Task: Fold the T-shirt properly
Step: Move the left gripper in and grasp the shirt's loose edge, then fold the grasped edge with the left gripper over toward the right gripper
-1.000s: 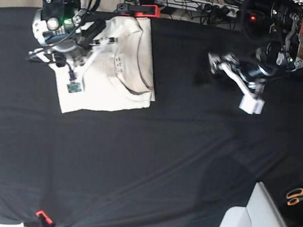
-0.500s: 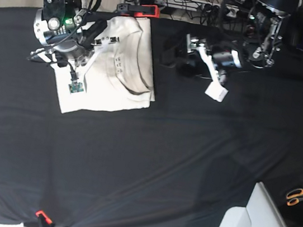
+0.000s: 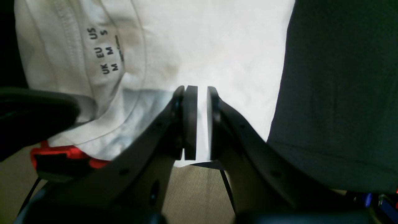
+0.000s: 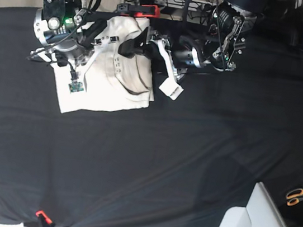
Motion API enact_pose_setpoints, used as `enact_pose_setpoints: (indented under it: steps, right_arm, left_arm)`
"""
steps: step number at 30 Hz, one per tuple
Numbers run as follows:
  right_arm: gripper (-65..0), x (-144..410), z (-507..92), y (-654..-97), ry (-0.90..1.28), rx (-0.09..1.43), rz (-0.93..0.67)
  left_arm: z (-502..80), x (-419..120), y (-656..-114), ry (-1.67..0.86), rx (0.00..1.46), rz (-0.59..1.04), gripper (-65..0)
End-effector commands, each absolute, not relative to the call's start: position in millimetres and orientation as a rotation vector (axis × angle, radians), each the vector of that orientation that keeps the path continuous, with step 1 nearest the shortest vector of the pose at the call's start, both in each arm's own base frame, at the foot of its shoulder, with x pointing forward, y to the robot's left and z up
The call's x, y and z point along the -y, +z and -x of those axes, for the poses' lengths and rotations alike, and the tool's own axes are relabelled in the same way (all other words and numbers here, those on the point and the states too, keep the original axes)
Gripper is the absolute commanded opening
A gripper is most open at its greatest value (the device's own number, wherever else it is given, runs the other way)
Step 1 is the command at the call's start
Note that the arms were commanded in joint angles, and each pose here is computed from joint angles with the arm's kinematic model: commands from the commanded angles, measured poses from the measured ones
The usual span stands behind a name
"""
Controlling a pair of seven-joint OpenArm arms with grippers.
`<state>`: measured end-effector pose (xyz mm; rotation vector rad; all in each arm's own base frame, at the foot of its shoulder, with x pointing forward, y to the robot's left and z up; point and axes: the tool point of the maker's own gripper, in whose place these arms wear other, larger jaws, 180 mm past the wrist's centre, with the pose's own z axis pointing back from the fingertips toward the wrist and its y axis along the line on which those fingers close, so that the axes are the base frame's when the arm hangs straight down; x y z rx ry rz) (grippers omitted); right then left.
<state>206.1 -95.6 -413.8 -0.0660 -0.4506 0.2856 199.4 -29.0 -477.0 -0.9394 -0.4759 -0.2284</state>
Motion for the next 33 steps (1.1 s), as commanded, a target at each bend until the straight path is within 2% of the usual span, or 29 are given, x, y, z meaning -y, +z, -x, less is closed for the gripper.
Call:
enact_pose_setpoints:
  steps: [1,9,10,12,19,22,23,29,33]
  right_arm:
    - [-59.6,95.1,-212.1,-407.4,0.286,0.482,0.068]
    - [-59.6,101.0,-212.0,-407.8,0.296,0.48,0.083]
    - [-59.6,102.0,-212.0,-407.8,0.296,0.48,0.085]
    - [-59.6,102.5,-212.0,-407.8,0.297,0.48,0.087]
    - [-59.6,106.8,-212.2,-408.0,0.304,0.48,0.098]
    - [-59.6,105.1,-216.2,-405.8,0.306,0.509,0.093]
    - [-59.6,104.8,-217.1,-405.3,0.307,0.515,0.092]
    - [-59.6,104.6,-217.3,-405.5,0.307,0.516,0.092]
    - [-59.6,104.6,-217.3,-405.5,0.307,0.516,0.092]
  left_arm:
    - [-186.2,28.4,-493.6,-0.269,0.387,0.884,-1.0]
    - [-195.8,28.8,-509.1,-0.2,0.39,0.895,-1.6]
    - [-194.9,32.0,-510.8,-0.215,0.378,0.897,-3.9]
    - [-194.4,38.1,-512.5,-0.235,0.37,0.904,-11.0]
    - [-199.9,42.1,-515.3,-0.243,0.372,0.907,-45.3]
    - [-200.0,41.9,-515.6,-0.243,0.371,0.906,-62.5]
    - [-200.8,41.9,-515.3,-0.243,0.373,0.906,-65.0]
    - [-208.2,41.3,-511.5,-0.253,0.389,0.904,-65.0]
    - [-229.1,33.5,-490.5,-0.311,0.476,0.888,-65.0]
